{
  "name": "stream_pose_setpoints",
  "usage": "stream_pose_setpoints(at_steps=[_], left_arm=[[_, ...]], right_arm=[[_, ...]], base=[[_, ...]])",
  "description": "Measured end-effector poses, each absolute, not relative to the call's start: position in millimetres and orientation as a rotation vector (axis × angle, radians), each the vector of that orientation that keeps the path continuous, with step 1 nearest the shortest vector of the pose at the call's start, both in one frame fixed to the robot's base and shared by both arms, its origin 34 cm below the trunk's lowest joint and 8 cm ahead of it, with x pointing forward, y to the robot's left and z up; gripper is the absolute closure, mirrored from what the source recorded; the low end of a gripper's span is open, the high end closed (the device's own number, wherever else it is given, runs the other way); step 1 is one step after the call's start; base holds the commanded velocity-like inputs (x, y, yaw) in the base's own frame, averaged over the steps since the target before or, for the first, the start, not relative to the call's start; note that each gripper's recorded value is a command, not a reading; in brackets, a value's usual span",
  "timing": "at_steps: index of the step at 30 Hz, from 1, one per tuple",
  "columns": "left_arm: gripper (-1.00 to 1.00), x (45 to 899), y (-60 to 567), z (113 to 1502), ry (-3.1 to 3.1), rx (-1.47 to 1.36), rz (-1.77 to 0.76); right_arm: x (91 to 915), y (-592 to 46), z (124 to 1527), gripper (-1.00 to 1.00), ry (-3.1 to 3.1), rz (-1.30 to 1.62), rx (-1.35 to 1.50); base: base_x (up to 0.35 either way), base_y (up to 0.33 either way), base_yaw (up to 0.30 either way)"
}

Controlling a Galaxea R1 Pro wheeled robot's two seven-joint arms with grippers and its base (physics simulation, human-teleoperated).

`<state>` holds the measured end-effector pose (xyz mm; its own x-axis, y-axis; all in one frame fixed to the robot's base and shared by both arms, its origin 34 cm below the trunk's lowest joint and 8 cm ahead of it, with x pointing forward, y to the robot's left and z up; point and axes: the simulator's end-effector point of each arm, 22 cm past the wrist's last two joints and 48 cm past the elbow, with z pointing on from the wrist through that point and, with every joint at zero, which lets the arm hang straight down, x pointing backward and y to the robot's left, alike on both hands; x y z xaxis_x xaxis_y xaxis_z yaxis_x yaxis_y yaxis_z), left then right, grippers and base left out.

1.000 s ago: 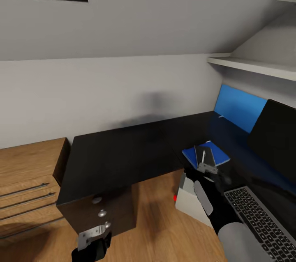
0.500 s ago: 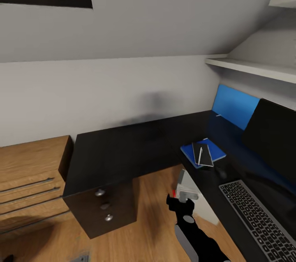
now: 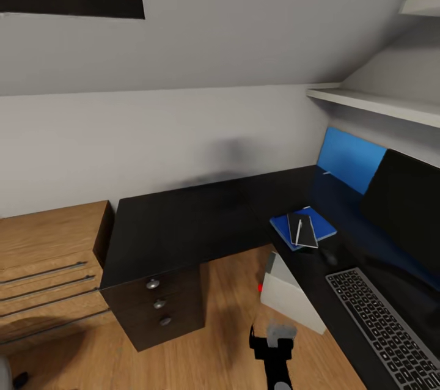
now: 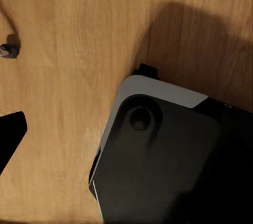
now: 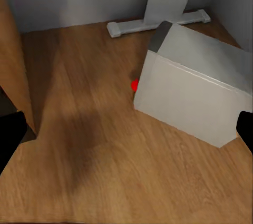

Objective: In the bedroom, organize the workspace by keeping the computer under the desk, ensuring the monitor is on the desk, placing the keyboard on the desk next to the monitor, placing the mouse on the desk next to the keyboard, moving the folder from the swivel chair onto the desk next to the mouse, stacking the notebook on top of the folder with the pen on top of the notebook, and positioning the swivel chair next to the desk.

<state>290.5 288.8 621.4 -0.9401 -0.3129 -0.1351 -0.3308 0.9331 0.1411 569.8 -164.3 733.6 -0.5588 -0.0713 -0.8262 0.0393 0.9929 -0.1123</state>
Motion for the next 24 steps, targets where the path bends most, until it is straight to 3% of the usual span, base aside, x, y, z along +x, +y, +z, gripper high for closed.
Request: stream_pose_setpoints(at_steps=[16,24], left_arm=[[-1.00,228.5,292.3,611.0,2.991,-0.507,0.230],[-1.00,266.3,297.6,626.3,2.768,-0.420,0.201]], right_arm=[[511.7,-195.6,727.4,-1.00,2.125,-0.183,-0.125],[491.1,-198.1,734.5,-1.00,2.090,-0.132,-0.134]], base=[[0.000,0.000,0.123],[0.000,0.000,0.067]])
